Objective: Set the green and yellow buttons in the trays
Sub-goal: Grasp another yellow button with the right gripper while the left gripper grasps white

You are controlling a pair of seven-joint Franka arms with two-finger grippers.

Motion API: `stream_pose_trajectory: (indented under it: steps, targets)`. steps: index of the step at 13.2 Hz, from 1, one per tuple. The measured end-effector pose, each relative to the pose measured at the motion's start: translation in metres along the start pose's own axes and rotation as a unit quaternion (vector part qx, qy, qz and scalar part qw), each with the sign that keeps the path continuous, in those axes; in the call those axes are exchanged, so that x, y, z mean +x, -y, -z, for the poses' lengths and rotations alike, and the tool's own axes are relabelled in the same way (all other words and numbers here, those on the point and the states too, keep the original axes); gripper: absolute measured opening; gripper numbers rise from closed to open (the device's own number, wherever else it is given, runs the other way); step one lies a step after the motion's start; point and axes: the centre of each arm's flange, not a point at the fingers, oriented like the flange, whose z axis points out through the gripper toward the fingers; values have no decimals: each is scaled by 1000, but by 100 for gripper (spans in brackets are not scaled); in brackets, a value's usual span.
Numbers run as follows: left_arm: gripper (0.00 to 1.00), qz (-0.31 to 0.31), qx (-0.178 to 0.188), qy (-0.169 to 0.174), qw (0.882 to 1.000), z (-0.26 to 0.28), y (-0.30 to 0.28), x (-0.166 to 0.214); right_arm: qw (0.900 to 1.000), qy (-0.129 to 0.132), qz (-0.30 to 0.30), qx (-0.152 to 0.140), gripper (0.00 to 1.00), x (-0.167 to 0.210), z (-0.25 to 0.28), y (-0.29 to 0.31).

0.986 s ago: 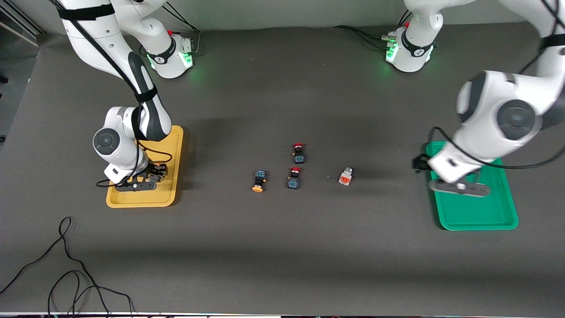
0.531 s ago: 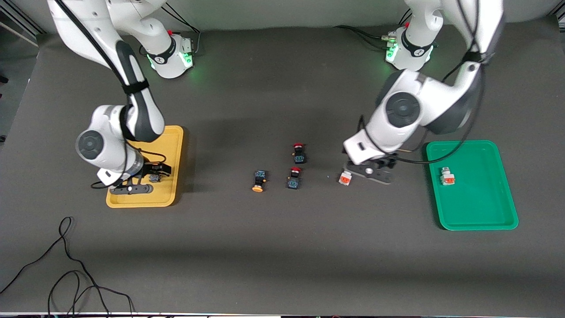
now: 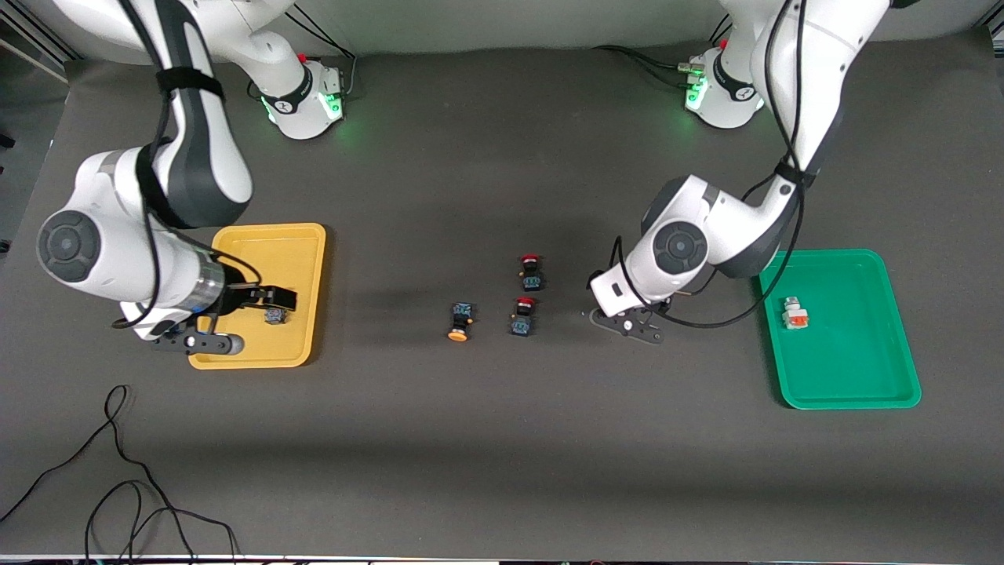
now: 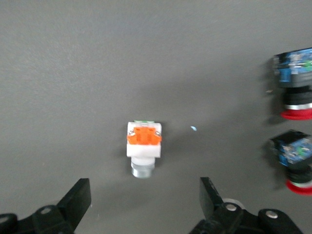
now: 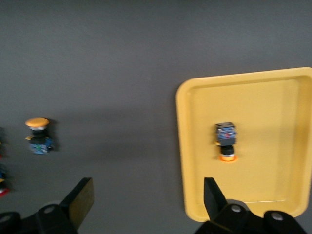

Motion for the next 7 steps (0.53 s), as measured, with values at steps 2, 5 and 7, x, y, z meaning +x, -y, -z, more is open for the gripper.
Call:
stream_pose_trajectory:
  steps: [2,5,7]
  targets:
    - [100,-2,-6,-4,1000,-19,0,2,1000,-4,-25,10,100,-2,-3,47]
    - [99,-2,-15,-13,1000,-41,0,5,999,-1,-45,3,100,-8,-29,116]
    - [92,-1,-20,-16,1000,-51,1,6,999,13,-43,4,100,-14,-59,155]
